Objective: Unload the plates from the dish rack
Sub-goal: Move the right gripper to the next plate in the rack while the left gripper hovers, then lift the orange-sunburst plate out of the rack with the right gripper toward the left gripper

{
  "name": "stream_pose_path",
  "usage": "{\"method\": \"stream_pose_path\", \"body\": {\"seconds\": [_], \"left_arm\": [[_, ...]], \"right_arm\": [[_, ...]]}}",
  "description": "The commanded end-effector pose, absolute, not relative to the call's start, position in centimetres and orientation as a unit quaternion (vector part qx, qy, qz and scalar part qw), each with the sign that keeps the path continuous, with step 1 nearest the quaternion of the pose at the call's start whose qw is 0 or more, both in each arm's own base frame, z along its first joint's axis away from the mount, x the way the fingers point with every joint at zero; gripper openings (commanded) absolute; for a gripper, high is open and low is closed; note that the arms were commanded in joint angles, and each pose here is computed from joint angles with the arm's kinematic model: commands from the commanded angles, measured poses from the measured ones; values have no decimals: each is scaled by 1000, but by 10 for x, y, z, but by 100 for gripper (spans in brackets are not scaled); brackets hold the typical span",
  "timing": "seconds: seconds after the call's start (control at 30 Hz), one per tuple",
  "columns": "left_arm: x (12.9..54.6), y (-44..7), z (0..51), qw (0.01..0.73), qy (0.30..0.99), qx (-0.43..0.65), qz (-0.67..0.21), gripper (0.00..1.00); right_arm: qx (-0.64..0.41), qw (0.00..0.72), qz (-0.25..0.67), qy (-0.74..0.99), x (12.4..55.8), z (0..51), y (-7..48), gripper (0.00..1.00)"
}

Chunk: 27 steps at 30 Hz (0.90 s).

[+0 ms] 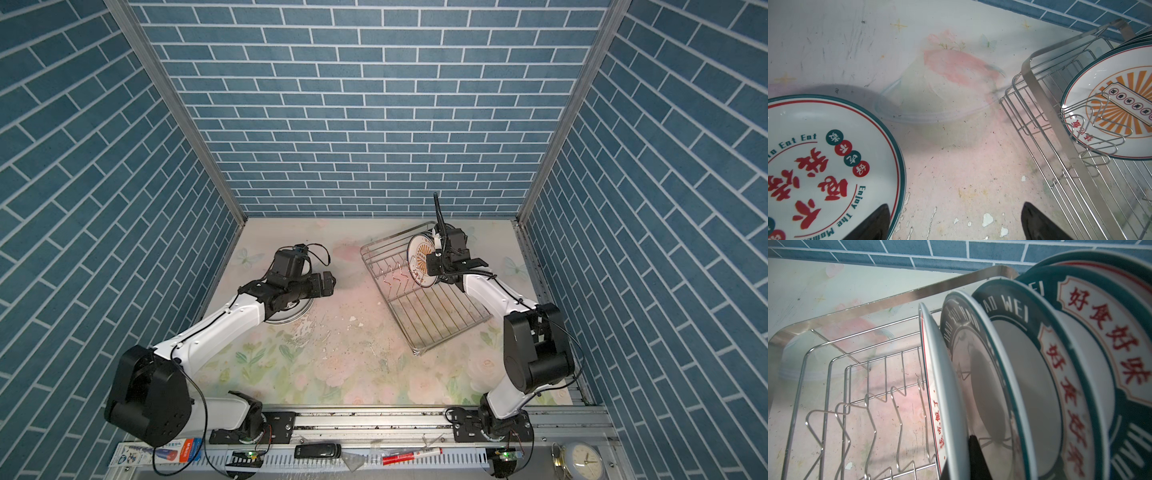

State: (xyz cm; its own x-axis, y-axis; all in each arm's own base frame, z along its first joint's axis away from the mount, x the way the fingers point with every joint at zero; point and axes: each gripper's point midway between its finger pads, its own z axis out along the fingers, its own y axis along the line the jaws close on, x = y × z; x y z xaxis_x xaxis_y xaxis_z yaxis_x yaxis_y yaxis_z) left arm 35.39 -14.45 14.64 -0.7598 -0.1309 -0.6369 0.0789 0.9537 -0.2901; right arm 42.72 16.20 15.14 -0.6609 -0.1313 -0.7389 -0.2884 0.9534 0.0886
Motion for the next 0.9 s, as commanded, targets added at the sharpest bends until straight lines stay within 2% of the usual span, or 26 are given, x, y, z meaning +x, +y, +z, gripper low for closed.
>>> {"method": "stream_pose_path", "body": {"seconds": [0.0,0.07,0.37,0.53,0.7,0.87], "left_arm": [[354,-148,165,366,916,-5,-164,99],[354,-148,167,372,914,-5,-165,99],[359,-151,160,371,913,-3,-166,99],[362,-143,157,396,904,-27,-158,99],[361,-141,161,398,904,-26,-154,99],[359,-147,170,407,898,-5,-170,99]], "right_arm": [[-102,426,117,891,421,177,162,4],[-101,438,119,885,419,188,161,0],[-100,489,122,858,403,234,155,0],[-108,524,139,833,387,261,159,0],[-117,576,174,790,364,292,166,0],[-94,593,232,766,349,297,171,0]]}}
